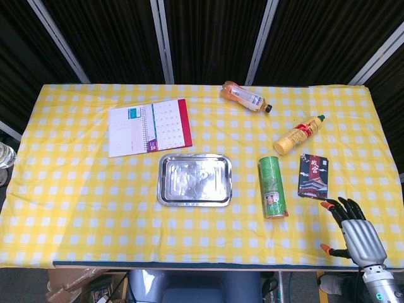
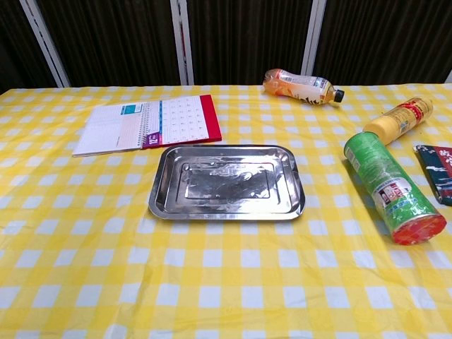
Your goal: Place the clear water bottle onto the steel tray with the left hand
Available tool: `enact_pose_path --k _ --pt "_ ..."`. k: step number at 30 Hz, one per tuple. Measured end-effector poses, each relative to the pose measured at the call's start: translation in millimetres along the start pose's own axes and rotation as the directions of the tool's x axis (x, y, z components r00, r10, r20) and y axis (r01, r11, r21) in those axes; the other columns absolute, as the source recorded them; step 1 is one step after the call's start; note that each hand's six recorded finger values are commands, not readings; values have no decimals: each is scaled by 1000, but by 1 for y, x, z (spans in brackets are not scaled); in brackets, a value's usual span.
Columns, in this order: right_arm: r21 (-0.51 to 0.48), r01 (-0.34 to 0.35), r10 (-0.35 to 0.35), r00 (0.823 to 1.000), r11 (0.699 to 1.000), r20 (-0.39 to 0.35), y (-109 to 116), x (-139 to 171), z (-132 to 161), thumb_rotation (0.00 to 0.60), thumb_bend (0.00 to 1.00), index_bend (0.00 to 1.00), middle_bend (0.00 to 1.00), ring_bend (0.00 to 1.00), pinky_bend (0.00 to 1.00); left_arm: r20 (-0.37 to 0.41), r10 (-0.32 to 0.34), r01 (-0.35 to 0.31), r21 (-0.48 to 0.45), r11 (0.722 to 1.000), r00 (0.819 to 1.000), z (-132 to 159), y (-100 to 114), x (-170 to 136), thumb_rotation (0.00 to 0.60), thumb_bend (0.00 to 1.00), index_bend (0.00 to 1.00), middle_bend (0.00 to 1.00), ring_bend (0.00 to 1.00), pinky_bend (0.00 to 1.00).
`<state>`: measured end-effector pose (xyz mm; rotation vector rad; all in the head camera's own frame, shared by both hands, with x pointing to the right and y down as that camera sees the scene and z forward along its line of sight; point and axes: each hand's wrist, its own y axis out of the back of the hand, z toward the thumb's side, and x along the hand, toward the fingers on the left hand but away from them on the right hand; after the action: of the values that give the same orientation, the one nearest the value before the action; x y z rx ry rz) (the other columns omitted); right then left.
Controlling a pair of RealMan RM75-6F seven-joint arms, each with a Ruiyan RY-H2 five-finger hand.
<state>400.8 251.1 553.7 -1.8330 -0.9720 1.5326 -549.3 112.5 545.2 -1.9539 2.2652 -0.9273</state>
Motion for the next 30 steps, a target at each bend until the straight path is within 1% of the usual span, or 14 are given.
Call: enact_pose_path --k 3,5,6,9,12,13,15,16,18,22,24,25,27,30 --pt "-2 0 0 1000 1000 4 1 0 -2 600 158 186 149 42 19 -17 -24 24 -16 1000 1000 -13 -16 -2 600 650 475 188 0 0" --pt "-4 1 -1 1000 1000 6 1 0 -3 600 158 186 149 42 19 -21 -64 63 -33 997 998 -20 -40 -1 600 650 476 188 0 0" --pt "-4 2 -2 1000 1000 8 2 0 -3 600 158 186 149 42 19 -20 -76 75 -35 997 997 -20 -46 0 600 650 476 188 0 0" --pt "-5 8 -8 1000 1000 8 4 1 -4 600 158 186 149 42 19 -14 -135 135 -35 990 991 -18 -80 6 600 650 476 188 0 0" --pt "-4 10 -10 1000 1000 8 5 2 -5 600 157 186 149 42 19 -10 -204 203 -34 979 979 -16 -119 7 600 650 477 189 0 0" --pt "-4 11 -11 1000 1000 8 5 2 -5 600 157 186 149 42 19 -11 -233 233 -34 972 972 -16 -135 4 600 650 478 189 0 0" --pt "-1 10 -10 1000 1000 6 5 3 -5 600 157 186 149 42 19 -12 -275 275 -24 961 961 -18 -156 -2 600 649 478 189 0 0" --pt "-2 9 -9 1000 1000 6 4 3 -5 600 157 186 149 42 19 -11 -303 303 -15 953 953 -18 -170 -6 600 648 478 189 0 0" --pt "-3 7 -7 1000 1000 5 4 3 -4 600 157 186 149 42 19 -7 -343 343 0 939 939 -17 -191 -12 600 646 478 189 0 0" --pt "-2 9 -9 1000 1000 6 5 4 -5 600 158 186 149 42 19 -7 -432 432 10 902 902 -14 -238 -29 600 646 478 190 0 0" --pt "-4 12 -12 1000 1000 7 6 4 -5 600 158 186 149 42 19 -1 -455 455 1 890 890 -11 -250 -34 600 646 480 192 0 0" --pt "-6 13 -13 1000 1000 7 6 5 -6 600 158 186 149 42 19 4 -458 458 -6 889 889 -8 -252 -35 600 646 481 193 0 0" --pt "-8 17 -16 1000 1000 7 7 5 -6 600 158 186 149 42 19 14 -449 449 -7 894 894 -5 -250 -34 600 646 482 194 0 0" --pt "-8 10 -10 1000 1000 3 6 5 -5 600 159 186 149 42 19 33 -420 420 6 907 907 2 -236 -31 600 646 484 194 0 0"
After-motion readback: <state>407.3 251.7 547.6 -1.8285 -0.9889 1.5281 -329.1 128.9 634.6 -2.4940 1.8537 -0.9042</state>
